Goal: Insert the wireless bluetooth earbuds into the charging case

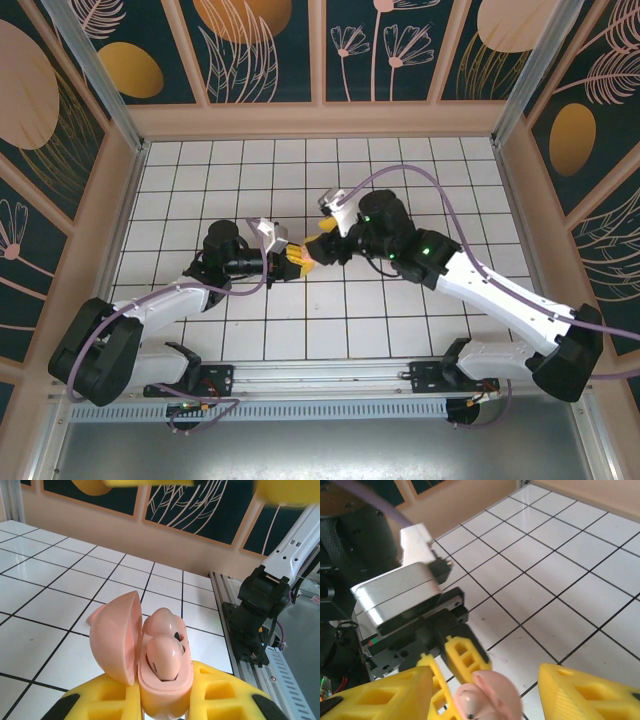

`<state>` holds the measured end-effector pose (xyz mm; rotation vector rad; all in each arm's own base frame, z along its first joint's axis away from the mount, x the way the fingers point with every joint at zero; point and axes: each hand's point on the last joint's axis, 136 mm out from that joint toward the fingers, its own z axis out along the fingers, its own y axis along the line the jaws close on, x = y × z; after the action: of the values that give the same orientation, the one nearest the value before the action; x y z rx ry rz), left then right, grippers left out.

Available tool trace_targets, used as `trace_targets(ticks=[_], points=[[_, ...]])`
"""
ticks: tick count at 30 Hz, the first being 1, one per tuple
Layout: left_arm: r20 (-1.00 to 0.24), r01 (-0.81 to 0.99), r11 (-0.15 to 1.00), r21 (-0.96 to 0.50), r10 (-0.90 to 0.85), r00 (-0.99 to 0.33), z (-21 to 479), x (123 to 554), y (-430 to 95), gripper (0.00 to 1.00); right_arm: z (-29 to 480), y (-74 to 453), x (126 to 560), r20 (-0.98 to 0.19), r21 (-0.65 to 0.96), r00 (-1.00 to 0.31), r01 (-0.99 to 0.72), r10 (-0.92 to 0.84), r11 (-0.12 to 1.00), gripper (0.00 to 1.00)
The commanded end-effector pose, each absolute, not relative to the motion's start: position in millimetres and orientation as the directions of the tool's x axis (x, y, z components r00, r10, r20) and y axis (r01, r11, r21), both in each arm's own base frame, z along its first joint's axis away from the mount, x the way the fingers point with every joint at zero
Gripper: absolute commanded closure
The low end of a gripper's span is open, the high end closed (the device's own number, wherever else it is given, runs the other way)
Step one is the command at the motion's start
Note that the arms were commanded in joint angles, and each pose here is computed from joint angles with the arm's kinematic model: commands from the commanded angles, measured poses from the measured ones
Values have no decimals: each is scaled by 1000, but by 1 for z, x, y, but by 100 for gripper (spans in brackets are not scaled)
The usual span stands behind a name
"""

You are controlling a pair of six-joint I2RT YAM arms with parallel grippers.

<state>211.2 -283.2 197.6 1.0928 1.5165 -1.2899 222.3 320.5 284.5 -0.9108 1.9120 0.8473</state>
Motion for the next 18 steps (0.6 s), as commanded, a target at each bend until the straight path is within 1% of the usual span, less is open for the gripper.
trace_targets(ticks=[1,7,13,18], points=[[-976,979,51,-197,83,-201,209,205,-285,89,288,316,222,-856,359,-480,-819,-192,447,40],[-979,982,39,-187,76,-189,214,204,-286,89,268,312,227,-758,531,-625,-757,-186,380,36],[-979,982,35,-186,74,-188,216,202,-286,90,258,322,223,-713,597,-667,-739,-217,312,35],[-981,983,38,-179,69,-181,218,202,-286,89,248,327,221,-674,634,-697,-716,-245,292,36]])
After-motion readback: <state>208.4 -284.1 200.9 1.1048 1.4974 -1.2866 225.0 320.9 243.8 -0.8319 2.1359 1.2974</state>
